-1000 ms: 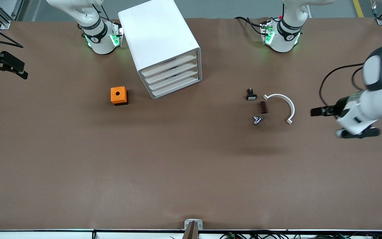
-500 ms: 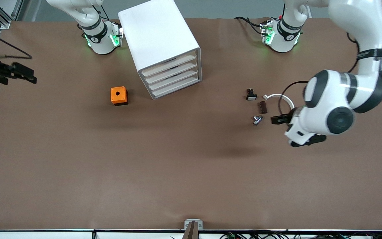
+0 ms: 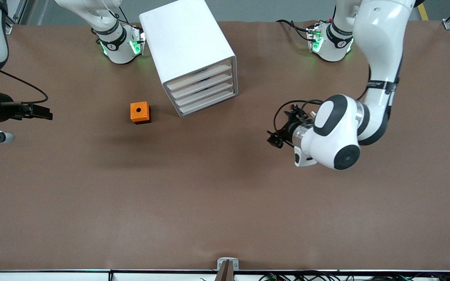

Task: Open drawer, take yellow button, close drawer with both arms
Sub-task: 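Reach the left gripper to the drawer handle while the right gripper approaches, then pull the drawer open with the left gripper while the right gripper reaches in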

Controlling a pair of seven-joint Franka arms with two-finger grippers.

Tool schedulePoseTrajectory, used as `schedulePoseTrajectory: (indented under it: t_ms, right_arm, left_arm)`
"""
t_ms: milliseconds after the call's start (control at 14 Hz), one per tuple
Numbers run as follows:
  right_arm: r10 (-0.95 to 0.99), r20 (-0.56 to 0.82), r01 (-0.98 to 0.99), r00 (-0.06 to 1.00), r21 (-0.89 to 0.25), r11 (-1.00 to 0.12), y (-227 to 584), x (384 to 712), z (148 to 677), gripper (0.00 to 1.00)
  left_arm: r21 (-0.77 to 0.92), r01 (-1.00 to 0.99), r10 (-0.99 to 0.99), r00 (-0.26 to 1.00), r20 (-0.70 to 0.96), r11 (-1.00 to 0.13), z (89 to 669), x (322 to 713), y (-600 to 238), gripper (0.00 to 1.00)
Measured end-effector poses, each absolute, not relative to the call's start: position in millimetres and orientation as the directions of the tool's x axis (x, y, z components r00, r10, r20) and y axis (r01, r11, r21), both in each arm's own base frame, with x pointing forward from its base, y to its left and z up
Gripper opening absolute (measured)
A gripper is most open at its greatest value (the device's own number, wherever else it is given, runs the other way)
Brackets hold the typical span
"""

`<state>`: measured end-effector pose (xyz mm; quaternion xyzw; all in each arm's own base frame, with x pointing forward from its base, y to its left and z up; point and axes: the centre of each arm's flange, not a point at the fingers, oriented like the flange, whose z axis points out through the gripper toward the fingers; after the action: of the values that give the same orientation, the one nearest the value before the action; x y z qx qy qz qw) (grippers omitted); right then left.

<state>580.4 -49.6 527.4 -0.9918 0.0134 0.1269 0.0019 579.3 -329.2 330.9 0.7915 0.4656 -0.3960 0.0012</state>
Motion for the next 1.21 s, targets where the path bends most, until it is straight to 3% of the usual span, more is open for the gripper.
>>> schedulePoseTrajectory:
  t_ms: [286,571,929,1000,1071,1214]
  right_arm:
    - [-0.071,-0.251,-0.073,0.965,0.005,-0.997,-49,583,527,1.00]
    - [-0.187,-0.253,-0.189,0.949,0.014,-0.982,-38,583,528,1.00]
    - [-0.335,-0.252,-0.332,0.908,0.057,-0.942,11,584,529,1.00]
    - [-0.362,-0.250,-0.356,0.898,0.070,-0.932,23,583,529,1.00]
    - [-0.383,-0.248,-0.376,0.890,0.079,-0.923,31,582,528,1.00]
    - [-0.414,-0.246,-0.404,0.876,0.093,-0.910,41,582,528,1.00]
  left_arm:
    - [-0.658,0.682,0.837,-0.123,-0.533,-0.319,306,547,-397,1.00]
    - [-0.855,0.497,0.863,-0.357,-0.357,-0.149,292,527,-424,1.00]
    - [-0.951,0.307,0.868,-0.458,-0.190,-0.046,259,512,-437,0.97]
    - [-0.958,0.282,0.871,-0.458,-0.178,-0.048,254,506,-443,0.90]
    - [-0.963,0.263,0.873,-0.454,-0.175,-0.057,253,500,-450,0.90]
    - [-0.970,0.229,0.883,-0.437,-0.172,-0.076,256,487,-463,0.74]
